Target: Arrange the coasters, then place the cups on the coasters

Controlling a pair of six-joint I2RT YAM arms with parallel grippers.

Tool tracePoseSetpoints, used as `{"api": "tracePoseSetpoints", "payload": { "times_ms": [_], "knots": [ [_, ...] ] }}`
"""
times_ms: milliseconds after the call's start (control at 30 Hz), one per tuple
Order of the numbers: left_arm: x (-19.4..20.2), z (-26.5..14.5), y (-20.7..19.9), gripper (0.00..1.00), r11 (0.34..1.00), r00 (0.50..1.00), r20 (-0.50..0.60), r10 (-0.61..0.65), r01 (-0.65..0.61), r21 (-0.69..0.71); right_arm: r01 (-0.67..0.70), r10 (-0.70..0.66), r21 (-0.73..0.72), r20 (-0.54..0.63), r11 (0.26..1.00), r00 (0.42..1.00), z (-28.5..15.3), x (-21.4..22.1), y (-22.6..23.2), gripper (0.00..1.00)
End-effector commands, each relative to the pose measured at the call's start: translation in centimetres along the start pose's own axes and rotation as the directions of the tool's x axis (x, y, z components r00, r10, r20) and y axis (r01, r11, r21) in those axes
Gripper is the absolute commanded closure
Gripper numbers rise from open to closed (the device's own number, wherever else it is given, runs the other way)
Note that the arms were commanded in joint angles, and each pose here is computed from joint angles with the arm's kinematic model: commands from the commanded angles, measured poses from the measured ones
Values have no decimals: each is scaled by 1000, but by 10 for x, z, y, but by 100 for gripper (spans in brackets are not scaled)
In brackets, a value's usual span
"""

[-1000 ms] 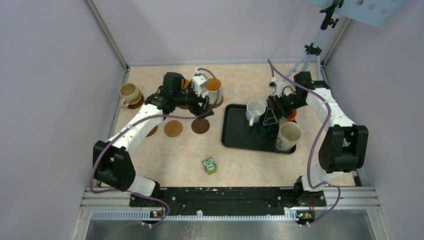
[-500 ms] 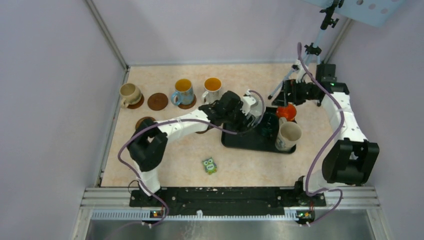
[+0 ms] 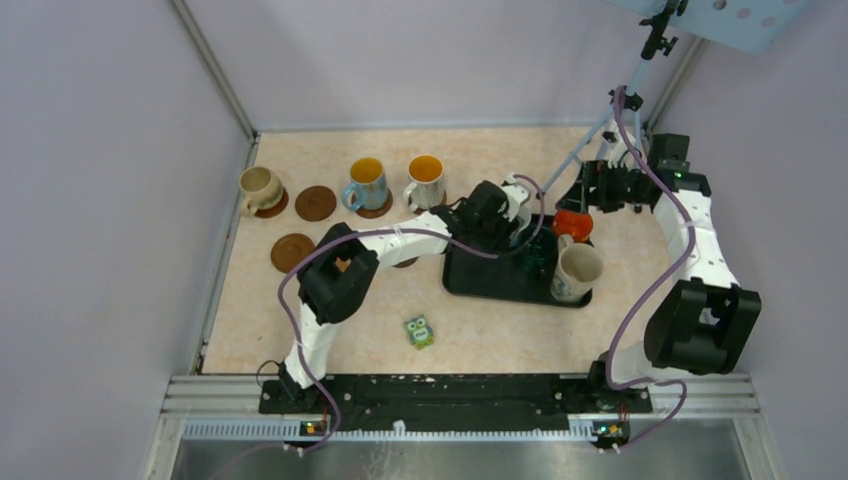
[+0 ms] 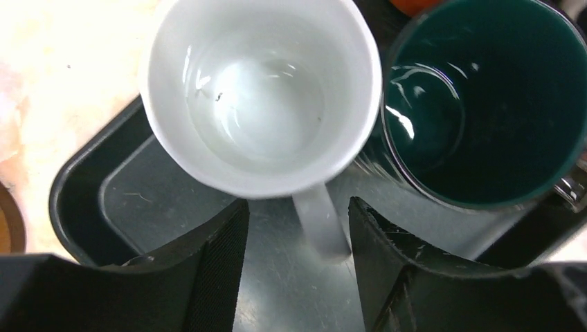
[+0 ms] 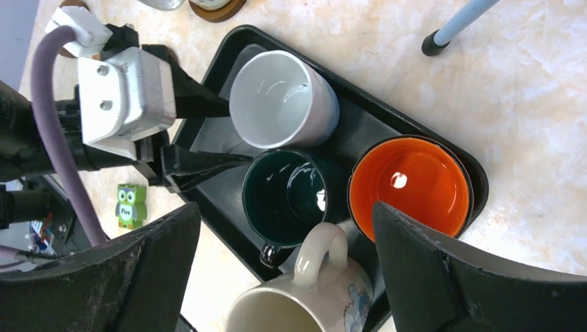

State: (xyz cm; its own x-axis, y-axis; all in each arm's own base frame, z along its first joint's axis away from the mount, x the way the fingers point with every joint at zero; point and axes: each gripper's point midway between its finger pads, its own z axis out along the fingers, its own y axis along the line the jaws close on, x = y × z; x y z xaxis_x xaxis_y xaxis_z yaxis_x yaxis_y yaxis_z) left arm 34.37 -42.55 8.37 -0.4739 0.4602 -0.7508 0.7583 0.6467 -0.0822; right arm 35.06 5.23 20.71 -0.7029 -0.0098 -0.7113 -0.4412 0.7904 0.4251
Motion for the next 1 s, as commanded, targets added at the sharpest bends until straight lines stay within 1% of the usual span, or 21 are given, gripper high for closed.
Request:
{"api": "tracePoseSetpoints", "payload": {
  "times_ms": [0, 133, 200, 333, 433, 467, 533, 600, 700, 733, 833, 900, 967],
  "knots": [
    [-23, 5, 24, 44, 991, 999, 50, 0, 7, -133, 28, -26, -22, 62, 999, 998, -7, -7, 6, 8],
    [-17, 10, 28, 58, 989, 1000, 25, 16, -12, -150, 19, -17, -24, 74, 1000, 997, -5, -6, 3, 8],
    [-13, 16, 29, 61, 988, 1000, 1, 20, -20, -152, 15, -13, -28, 73, 999, 997, -4, -6, 3, 8],
    [-2, 30, 26, 60, 991, 998, -55, 26, -32, -129, 21, -19, -24, 76, 999, 997, -5, -8, 2, 8],
    [3, 35, 22, 54, 994, 997, -70, 30, -36, -100, 25, -24, -17, 76, 1000, 997, -8, -9, 0, 8],
    [3, 36, 21, 53, 995, 997, -68, 29, -35, -92, 25, -24, -15, 76, 1000, 997, -8, -8, -1, 8],
    [1, 37, 20, 54, 995, 997, -63, 34, -39, -87, 23, -22, -13, 75, 1000, 997, -9, -7, -3, 8],
    [-1, 36, 21, 56, 995, 997, -61, 41, -46, -87, 22, -21, -13, 76, 1000, 997, -9, -6, -3, 8],
    [-7, 33, 25, 68, 994, 998, -50, 37, -41, -96, 23, -22, -10, 76, 1000, 997, -10, -5, -4, 8],
    [-9, 32, 28, 74, 994, 999, -44, 31, -35, -100, 22, -21, -10, 75, 1000, 997, -9, -4, -4, 8],
    [-16, 23, 31, 86, 995, 999, -31, 20, -23, -94, 23, -22, -11, 72, 1000, 997, -9, -3, -4, 8],
    [-25, 13, 29, 99, 997, 1000, -9, 25, -25, -79, 23, -22, -12, 72, 1000, 997, -9, -2, -4, 8],
    [-32, 2, 28, 100, 996, 1000, 11, 30, -29, -79, 25, -24, -14, 75, 1000, 997, -10, -3, -3, 8]
  ]
}}
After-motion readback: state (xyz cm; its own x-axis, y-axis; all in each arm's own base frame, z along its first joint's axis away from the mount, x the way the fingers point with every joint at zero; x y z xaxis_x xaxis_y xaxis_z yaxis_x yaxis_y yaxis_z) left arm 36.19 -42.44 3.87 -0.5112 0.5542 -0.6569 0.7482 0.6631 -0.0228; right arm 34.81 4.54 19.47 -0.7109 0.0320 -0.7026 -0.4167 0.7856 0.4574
